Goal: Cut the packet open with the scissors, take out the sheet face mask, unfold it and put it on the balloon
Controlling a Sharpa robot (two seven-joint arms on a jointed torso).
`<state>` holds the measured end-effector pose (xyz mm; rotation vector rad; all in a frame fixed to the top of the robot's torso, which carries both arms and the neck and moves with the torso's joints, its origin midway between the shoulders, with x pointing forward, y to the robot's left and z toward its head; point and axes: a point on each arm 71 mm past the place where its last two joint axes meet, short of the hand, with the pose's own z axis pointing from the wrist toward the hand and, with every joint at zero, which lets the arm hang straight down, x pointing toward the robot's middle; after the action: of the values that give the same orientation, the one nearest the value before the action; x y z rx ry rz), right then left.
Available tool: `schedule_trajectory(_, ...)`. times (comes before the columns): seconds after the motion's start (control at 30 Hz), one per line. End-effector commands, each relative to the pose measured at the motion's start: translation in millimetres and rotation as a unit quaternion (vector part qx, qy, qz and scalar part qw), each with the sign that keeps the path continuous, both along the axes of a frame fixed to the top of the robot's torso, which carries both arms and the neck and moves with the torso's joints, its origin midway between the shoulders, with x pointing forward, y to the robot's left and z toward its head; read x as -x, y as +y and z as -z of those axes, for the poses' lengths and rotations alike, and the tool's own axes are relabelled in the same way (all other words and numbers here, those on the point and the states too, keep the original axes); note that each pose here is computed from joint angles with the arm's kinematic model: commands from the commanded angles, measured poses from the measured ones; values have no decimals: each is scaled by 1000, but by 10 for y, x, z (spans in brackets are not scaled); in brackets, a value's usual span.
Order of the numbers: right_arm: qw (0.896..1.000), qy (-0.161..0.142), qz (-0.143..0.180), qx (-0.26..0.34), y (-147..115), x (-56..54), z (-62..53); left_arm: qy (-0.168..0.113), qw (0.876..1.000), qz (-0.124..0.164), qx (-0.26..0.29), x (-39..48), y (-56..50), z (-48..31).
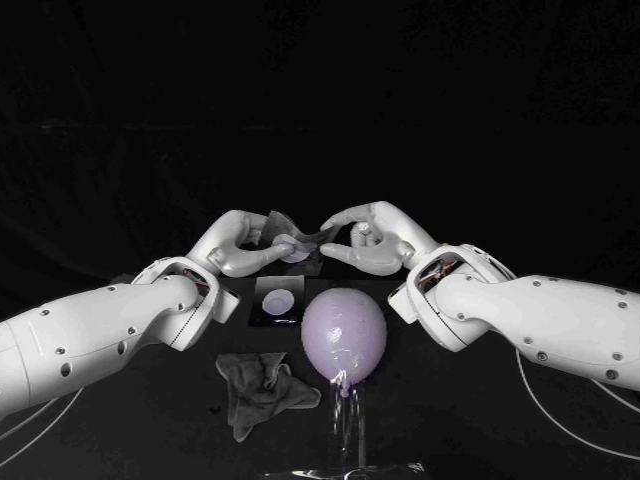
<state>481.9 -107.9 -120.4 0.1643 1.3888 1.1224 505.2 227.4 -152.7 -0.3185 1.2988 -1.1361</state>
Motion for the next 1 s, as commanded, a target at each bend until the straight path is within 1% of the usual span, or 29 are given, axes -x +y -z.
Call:
schedule_trajectory(0.03,1000,5,-20,4,-17,32,-4,-2,1000,0,2,-7,0,-20)
schedule_trajectory(0.27,1000,2,-16,4,-112,51,-20,-16,1000,4,-9,-2,-2,-29)
schedule_trajectory(0.47,1000,0,-7,-3,-188,38,-53,-41,998,13,-36,6,-14,-39)
schedule_trajectory(0.6,1000,2,-16,0,-193,37,-82,-48,998,15,-45,5,-17,-40)
schedule_trajectory(0.7,1000,3,-25,15,-168,25,-81,-47,998,18,-44,7,-27,-39)
schedule_trajectory(0.87,999,5,-38,39,-88,-7,-56,-37,999,22,-32,19,-59,-39)
schedule_trajectory(1.0,998,6,-42,47,-39,-26,-35,-31,999,25,-23,31,-82,-41)
